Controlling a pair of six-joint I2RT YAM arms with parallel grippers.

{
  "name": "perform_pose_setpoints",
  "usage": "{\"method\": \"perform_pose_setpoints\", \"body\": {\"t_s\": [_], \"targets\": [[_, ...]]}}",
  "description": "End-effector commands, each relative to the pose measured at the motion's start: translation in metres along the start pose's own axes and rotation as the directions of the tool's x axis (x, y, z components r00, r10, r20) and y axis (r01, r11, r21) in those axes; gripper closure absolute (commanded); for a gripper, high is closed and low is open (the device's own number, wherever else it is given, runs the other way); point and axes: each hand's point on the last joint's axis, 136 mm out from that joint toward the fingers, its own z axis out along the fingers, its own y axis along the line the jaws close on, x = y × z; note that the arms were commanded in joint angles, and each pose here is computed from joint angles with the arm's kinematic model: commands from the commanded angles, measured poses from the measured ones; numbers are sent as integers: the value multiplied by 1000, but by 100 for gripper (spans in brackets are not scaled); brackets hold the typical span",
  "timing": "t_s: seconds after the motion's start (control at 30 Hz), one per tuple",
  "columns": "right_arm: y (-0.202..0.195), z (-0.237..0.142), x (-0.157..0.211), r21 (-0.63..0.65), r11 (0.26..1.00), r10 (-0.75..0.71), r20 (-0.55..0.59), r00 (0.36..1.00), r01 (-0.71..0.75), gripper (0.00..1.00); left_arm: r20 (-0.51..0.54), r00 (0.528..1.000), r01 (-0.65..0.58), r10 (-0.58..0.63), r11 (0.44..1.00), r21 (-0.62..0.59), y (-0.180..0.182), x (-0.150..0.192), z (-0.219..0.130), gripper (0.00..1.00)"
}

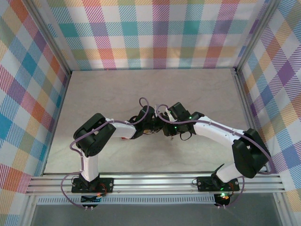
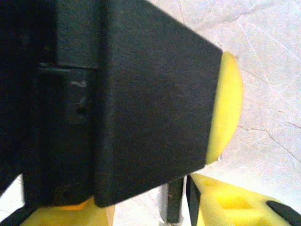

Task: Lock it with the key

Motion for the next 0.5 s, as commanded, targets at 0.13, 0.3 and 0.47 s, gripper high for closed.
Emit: {"method": "perform_pose_setpoints", "body": {"t_s": [0.13, 0.3, 0.47], "targets": [[1, -15, -11, -4, 1000, -24, 77, 997, 24, 50, 2, 1000, 11, -11, 1000, 29, -2, -2, -3, 100], [-4, -27, -15, 19, 1000, -20, 138, 990, 18, 42, 19, 1000, 16, -17, 999, 29, -2, -9, -9, 100], [-12, -44, -20, -18, 999, 53, 224, 973, -50, 31, 50, 999, 17, -20, 998, 53, -6, -16, -19, 100]]}}
